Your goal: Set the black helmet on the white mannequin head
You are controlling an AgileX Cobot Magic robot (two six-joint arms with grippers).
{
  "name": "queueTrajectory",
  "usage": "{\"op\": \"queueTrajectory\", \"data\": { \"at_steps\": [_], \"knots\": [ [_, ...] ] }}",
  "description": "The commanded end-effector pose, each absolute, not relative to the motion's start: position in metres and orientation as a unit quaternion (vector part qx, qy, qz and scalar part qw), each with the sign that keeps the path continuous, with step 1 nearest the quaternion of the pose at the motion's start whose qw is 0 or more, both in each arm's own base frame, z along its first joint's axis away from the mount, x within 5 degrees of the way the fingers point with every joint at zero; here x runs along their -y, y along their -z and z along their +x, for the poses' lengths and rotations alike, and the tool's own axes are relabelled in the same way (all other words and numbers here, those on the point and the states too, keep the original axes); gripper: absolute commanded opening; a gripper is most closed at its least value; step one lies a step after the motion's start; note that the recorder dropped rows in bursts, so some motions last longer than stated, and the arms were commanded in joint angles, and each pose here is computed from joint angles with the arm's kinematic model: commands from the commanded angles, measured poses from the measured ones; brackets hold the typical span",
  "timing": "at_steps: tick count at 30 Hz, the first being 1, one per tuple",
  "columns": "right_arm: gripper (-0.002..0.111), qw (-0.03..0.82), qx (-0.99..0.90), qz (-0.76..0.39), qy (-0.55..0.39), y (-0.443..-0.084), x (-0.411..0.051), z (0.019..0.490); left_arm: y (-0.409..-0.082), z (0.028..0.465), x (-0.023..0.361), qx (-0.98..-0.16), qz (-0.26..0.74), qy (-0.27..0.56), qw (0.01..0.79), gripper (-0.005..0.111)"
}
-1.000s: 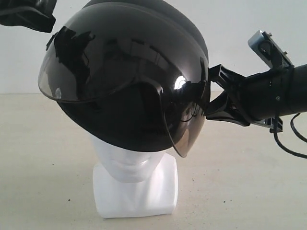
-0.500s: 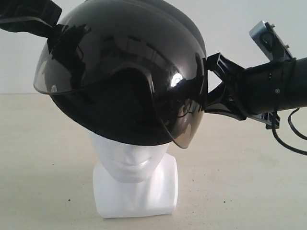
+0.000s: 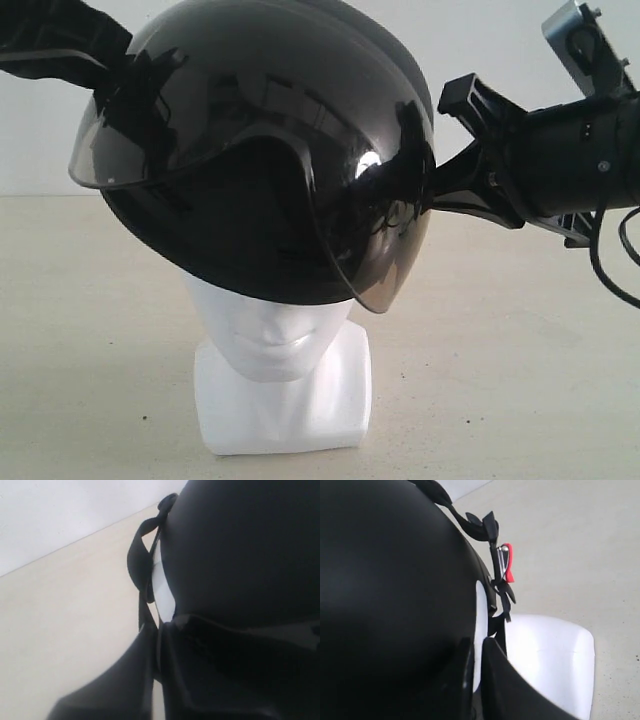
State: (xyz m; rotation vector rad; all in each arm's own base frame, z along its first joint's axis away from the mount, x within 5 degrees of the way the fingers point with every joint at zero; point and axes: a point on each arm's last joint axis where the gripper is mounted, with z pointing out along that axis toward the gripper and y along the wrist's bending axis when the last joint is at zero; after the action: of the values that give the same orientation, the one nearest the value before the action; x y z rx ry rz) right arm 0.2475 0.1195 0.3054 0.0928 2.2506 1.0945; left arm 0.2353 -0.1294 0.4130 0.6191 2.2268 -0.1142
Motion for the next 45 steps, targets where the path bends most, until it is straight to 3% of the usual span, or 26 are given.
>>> {"op": "queueTrajectory", "data": {
  "at_steps": [1,10,16,30,45],
  "knots": [
    [0.006,0.315,-0.846,0.028,-0.430,-0.314,-0.121,0.240,-0.408,0.236,0.128,-0.887,0.247,0.037,0.388,0.004],
    [0.006,0.320,-0.838,0.027,-0.441,-0.321,-0.122,0.239,-0.405,0.234,0.126,-0.895,0.247,0.030,0.370,0.004],
    [0.006,0.327,-0.818,-0.010,-0.474,-0.347,-0.128,0.238,-0.404,0.233,0.124,-0.896,0.256,0.015,0.362,0.004],
    [0.006,0.353,-0.796,-0.028,-0.491,-0.371,-0.123,0.216,-0.402,0.229,0.120,-0.905,0.258,0.001,0.339,0.004],
    [0.006,0.388,-0.778,-0.025,-0.494,-0.388,-0.116,0.201,-0.421,0.211,0.107,-0.893,0.252,0.003,0.372,0.004]
  ]
}}
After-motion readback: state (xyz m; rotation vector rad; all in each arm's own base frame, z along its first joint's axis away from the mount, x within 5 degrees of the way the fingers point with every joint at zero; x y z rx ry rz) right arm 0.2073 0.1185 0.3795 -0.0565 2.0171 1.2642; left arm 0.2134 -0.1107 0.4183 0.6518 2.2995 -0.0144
